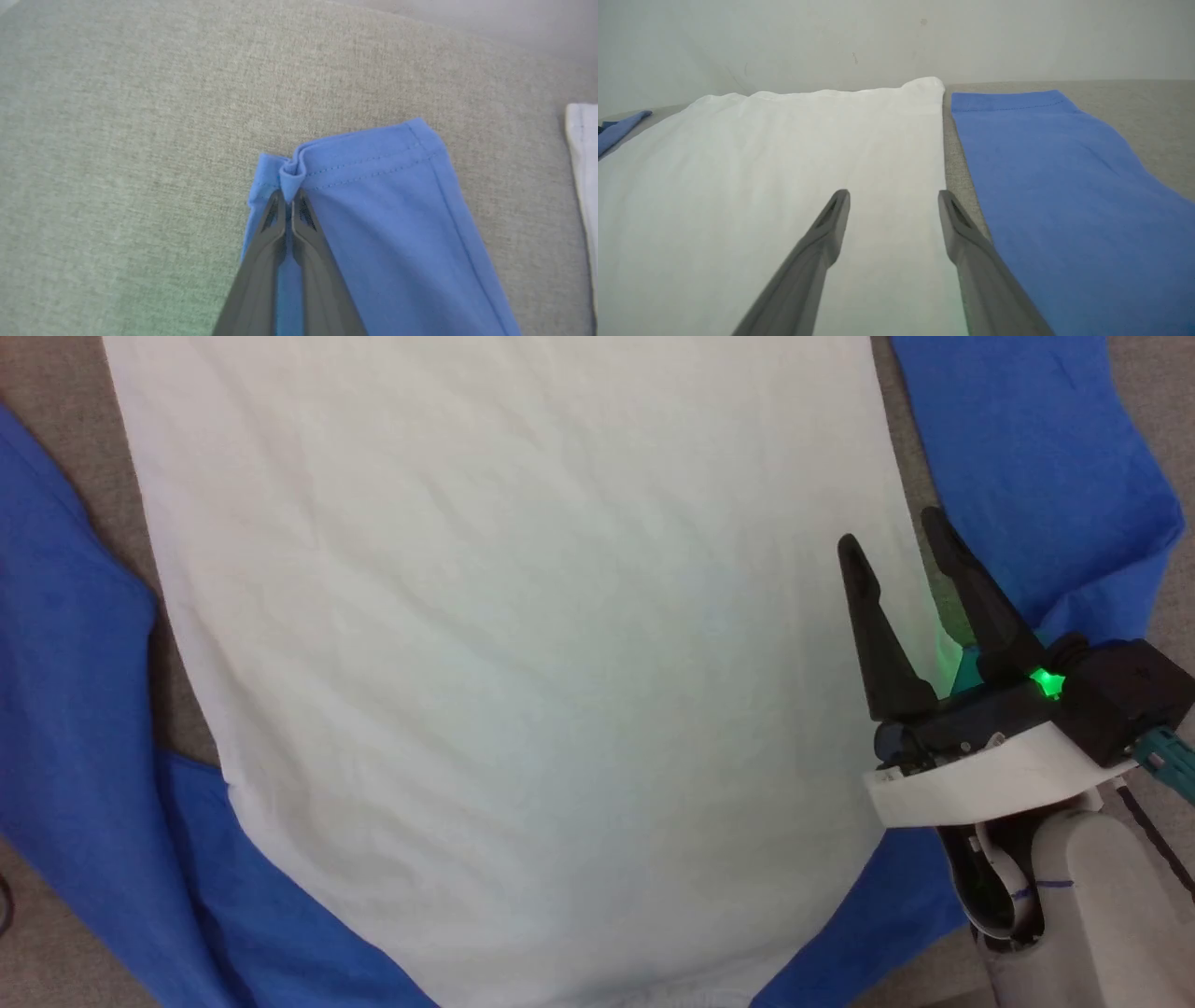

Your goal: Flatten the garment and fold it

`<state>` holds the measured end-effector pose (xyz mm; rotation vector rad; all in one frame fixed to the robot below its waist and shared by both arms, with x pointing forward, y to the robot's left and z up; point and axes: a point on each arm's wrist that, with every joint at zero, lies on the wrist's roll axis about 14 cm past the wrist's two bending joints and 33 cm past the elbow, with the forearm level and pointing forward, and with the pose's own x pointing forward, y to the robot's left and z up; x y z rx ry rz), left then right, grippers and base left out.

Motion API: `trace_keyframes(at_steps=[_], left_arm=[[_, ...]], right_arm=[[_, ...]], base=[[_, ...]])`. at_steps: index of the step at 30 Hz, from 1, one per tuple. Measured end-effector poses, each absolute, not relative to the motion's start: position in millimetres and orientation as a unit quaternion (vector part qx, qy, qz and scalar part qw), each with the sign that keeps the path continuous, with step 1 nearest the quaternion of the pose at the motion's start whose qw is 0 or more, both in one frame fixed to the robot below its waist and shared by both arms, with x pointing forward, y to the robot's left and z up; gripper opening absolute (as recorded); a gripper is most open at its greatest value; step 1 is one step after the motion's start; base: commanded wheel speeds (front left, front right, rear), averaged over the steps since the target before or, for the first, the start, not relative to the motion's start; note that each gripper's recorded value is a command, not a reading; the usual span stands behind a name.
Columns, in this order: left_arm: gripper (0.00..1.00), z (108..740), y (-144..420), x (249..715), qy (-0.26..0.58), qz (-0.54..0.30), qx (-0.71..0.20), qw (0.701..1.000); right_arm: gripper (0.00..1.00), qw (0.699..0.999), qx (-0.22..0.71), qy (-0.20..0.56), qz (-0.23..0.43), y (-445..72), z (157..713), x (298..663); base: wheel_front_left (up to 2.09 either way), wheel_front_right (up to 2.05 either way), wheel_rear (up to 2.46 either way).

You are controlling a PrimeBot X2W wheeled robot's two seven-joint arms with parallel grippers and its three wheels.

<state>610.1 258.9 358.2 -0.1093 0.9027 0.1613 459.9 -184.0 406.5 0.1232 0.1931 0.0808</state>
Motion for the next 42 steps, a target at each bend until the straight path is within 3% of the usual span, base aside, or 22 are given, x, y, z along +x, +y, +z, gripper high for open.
trace_keyframes(at_steps=[11, 18, 26, 35, 42], left_arm=[[0.00, 387, 249, 592, 0.366, 0.049, -0.063, 0.927], [0.00, 453, 257, 581, 0.250, 0.041, -0.066, 0.965], [0.00, 525, 251, 537, 0.168, 0.015, -0.061, 0.984], [0.00, 601, 177, 479, 0.088, -0.104, -0.050, 0.989], [0.00, 624, 99, 436, 0.064, -0.219, -0.060, 0.972]], right_arm=[[1.00, 0.996, 0.061, 0.062, 0.034, -188, 435, 459], [1.00, 0.996, 0.060, 0.054, 0.026, -192, 458, 440], [1.00, 0.997, 0.060, 0.035, 0.023, -194, 492, 412], [1.00, 0.997, 0.060, 0.001, 0.041, -182, 530, 389], [1.00, 0.996, 0.064, -0.023, 0.062, -168, 551, 381]], base=[[0.00, 0.00, 0.00], [0.00, 0.00, 0.00], [0.00, 0.00, 0.00], [0.00, 0.00, 0.00], [0.00, 0.00, 0.00]])
